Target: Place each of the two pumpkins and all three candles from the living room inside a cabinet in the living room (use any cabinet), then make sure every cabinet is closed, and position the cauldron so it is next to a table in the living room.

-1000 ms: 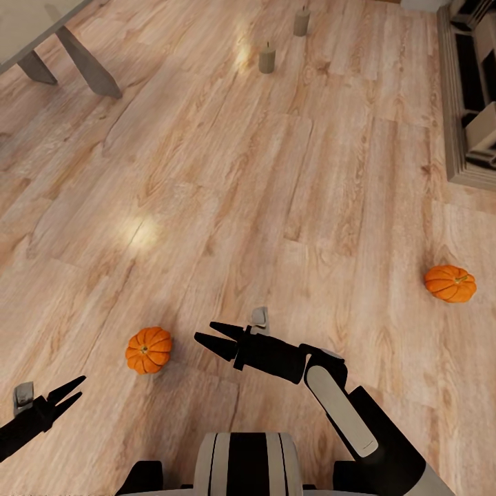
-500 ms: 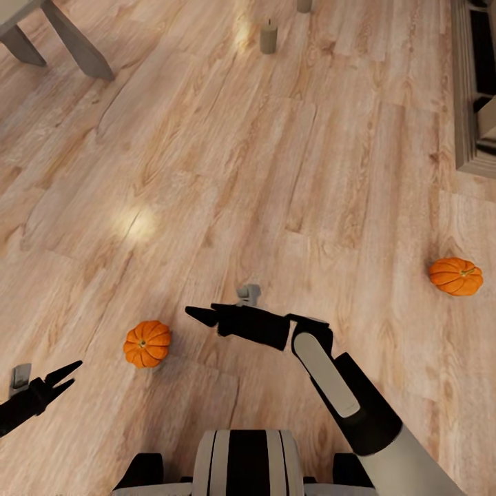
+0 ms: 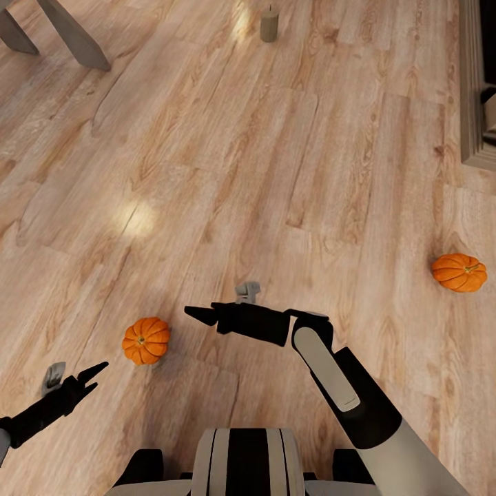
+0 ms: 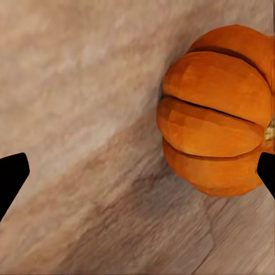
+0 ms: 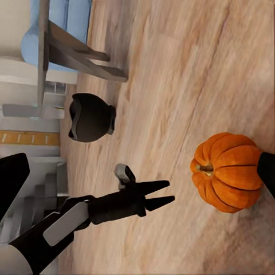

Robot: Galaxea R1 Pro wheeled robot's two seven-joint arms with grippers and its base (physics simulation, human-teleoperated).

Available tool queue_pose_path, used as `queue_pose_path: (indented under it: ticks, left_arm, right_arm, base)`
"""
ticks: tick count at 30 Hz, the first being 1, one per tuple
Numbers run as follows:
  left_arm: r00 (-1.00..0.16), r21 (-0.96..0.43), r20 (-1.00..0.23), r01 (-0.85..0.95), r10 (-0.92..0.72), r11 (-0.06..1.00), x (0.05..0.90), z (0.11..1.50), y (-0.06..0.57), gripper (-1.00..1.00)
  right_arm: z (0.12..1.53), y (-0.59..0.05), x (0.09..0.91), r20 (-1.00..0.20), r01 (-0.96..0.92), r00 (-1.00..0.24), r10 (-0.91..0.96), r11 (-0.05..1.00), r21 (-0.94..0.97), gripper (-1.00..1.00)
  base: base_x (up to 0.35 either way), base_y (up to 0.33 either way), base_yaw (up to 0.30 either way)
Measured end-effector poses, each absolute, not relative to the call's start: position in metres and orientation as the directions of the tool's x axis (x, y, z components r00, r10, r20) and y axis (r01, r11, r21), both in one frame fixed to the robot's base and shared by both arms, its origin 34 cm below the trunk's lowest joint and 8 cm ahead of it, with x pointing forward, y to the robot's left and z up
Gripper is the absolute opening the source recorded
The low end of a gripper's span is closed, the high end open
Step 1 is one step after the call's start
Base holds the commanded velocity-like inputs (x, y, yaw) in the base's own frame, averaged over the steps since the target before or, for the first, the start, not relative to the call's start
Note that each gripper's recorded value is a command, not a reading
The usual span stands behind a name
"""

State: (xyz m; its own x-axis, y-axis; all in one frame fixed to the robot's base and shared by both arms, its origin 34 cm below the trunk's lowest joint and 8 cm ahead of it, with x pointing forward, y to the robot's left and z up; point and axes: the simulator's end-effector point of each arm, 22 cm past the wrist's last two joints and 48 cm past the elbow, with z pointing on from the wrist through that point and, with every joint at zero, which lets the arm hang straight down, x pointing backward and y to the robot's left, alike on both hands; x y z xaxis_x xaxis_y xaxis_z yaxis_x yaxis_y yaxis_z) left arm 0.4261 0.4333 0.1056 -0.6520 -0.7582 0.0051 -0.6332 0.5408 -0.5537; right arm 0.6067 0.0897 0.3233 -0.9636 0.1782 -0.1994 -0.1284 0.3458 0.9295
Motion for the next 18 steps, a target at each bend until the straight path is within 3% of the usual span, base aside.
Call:
queue_pose_path:
  ticks: [6, 18]
  left_arm:
    - [-0.653, -0.554, 0.009, -0.634, -0.758, 0.540, 0.425, 0.101, 0.425, 1.00]
    - [-0.664, -0.567, 0.005, -0.618, -0.748, 0.545, 0.429, 0.093, 0.408, 1.00]
  right_arm:
    - [0.324, 0.090, 0.608, -0.203, -0.132, -0.960, 0.191, 0.332, 0.934, 1.00]
    - [0.364, 0.100, 0.598, -0.187, -0.171, -0.964, 0.191, 0.099, 0.980, 1.00]
  base:
    - [0.000, 0.000, 0.000]
    - [0.000, 0.000, 0.000]
